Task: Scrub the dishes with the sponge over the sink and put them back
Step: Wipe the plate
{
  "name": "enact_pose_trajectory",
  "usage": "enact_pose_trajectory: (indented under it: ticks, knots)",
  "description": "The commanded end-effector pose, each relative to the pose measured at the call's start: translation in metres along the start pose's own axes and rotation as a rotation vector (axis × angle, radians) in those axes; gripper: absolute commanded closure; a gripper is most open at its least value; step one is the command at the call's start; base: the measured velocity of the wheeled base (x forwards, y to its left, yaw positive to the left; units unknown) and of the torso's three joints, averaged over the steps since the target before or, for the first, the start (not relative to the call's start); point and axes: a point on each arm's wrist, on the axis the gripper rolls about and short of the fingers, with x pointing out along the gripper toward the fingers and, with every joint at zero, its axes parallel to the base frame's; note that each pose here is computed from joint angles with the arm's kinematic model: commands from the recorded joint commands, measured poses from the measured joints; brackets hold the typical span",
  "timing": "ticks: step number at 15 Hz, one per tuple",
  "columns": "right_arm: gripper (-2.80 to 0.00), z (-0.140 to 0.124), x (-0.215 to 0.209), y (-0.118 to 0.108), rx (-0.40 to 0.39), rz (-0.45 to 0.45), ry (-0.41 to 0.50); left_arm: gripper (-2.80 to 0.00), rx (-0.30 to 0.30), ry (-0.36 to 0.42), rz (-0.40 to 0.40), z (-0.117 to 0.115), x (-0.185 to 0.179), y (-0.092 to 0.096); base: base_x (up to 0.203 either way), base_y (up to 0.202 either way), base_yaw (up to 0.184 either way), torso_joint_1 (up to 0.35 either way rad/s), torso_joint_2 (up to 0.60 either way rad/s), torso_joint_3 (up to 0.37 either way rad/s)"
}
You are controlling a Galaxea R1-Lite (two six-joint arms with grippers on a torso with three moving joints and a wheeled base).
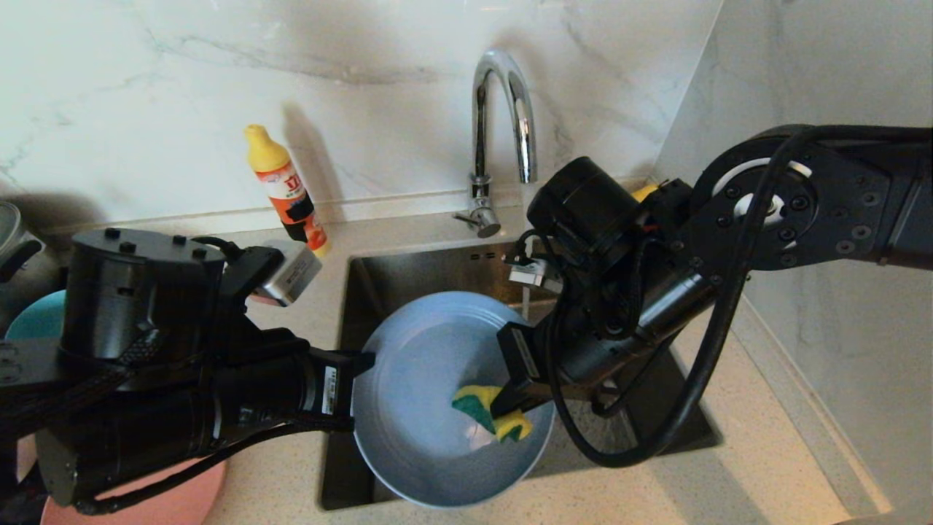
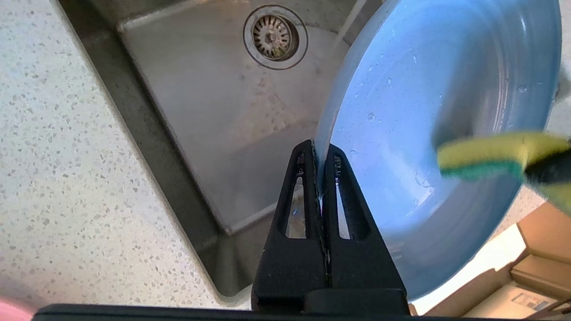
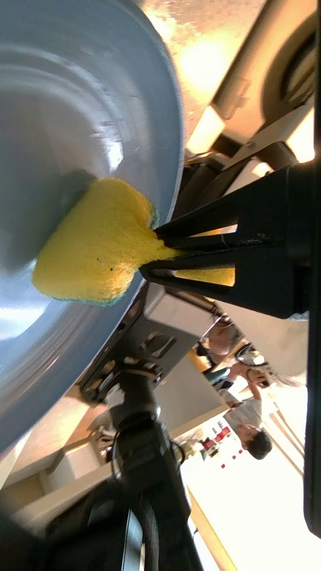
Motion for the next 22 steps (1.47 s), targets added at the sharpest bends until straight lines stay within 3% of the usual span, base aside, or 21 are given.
enact_pose_trajectory:
  ticks: [1, 6, 22]
  knots:
    - [0.00, -0.007, 0.006, -0.004, 0.012, -0.016, 0.039, 0.00, -0.002, 0.000, 0.001, 0.000, 0.001, 0.000, 0.000, 0.000, 0.000, 0.000, 0.00, 0.000]
    - [0.00, -0.011, 0.007, -0.005, 0.011, -0.023, 0.049, 0.00, -0.005, -0.002, 0.006, 0.000, 0.000, 0.001, 0.000, 0.000, 0.000, 0.000, 0.00, 0.000]
    - [0.00, -0.008, -0.081, -0.011, 0.028, 0.038, -0.184, 0.00, -0.023, 0.010, 0.017, -0.002, 0.004, 0.003, 0.000, 0.000, 0.000, 0.000, 0.00, 0.000]
